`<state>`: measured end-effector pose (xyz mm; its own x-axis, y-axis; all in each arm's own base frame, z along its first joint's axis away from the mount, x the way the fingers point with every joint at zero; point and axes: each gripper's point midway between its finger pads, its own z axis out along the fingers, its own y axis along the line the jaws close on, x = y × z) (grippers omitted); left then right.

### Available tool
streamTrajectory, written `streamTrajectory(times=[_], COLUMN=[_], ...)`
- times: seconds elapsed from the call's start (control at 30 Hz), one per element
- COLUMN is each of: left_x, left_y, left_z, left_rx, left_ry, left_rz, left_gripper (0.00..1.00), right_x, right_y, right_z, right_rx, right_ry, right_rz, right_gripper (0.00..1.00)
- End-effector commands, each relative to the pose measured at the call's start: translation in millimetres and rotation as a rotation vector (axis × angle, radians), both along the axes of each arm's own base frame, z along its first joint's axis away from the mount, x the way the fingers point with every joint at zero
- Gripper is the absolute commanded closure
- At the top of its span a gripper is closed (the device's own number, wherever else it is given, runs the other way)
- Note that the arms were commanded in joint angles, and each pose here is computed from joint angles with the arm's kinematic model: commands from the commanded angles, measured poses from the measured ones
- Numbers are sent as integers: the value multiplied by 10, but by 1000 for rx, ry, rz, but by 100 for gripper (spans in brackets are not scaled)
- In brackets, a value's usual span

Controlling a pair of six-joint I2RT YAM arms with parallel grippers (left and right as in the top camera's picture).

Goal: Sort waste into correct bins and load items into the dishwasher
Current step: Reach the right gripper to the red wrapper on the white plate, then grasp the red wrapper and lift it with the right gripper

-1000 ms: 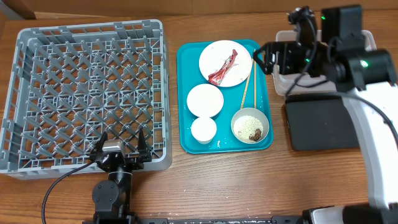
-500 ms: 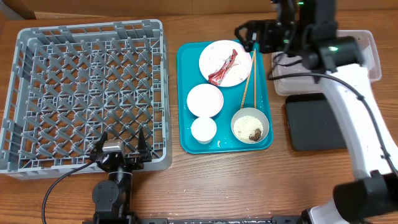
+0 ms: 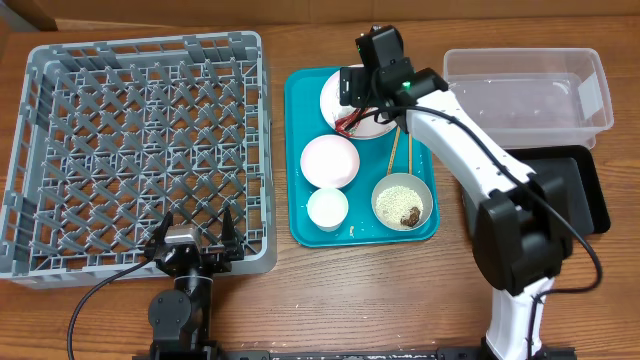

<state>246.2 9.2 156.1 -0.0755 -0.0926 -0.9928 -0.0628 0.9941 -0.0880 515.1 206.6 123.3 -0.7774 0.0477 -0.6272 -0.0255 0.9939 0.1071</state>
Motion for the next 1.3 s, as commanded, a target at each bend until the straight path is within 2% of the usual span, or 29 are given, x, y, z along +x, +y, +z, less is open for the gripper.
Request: streamTrajectory(times=[0.0, 0.2, 0.5, 0.73, 0.8, 0.93, 0.97, 1.07, 1.17, 1.27], left_x=[-2, -2, -2, -2, -2, -2, -2, -2, -2, -2], left_y=[6, 6, 6, 6, 6, 6, 6, 6, 6, 6], left_z=[7, 7, 7, 7, 7, 7, 7, 7, 7, 7], left_rx=[27, 26, 26, 26, 26, 26, 26, 26, 26, 26], left_ry=[-6, -7, -7, -7, -7, -7, -7, -7, -7, -7], left_rz=[-1, -1, -1, -1, -1, -1, -1, -1, -1, -1], left_gripper=[0, 0, 0, 0, 0, 0, 0, 0, 0, 0], right_x=[124, 240, 286, 234, 215, 151, 134, 95, 84, 97], right_y=[-75, -65, -139, -134, -114, -74, -62, -75, -80, -75], right_z=[-121, -383, -868, -1038, -1056, -1101, -1113, -1135, -1113, -926], right_rx=[-18, -45, -152, -161, -152, -132, -126, -132, -137, -135], right_ry=[-18, -26, 10, 48, 58, 92, 101, 120, 129, 127], right_rz=[-68, -70, -41, -23, -13, 8, 14, 17, 17, 17], right_gripper=[8, 7, 1, 3, 11, 43, 54, 72, 96, 96])
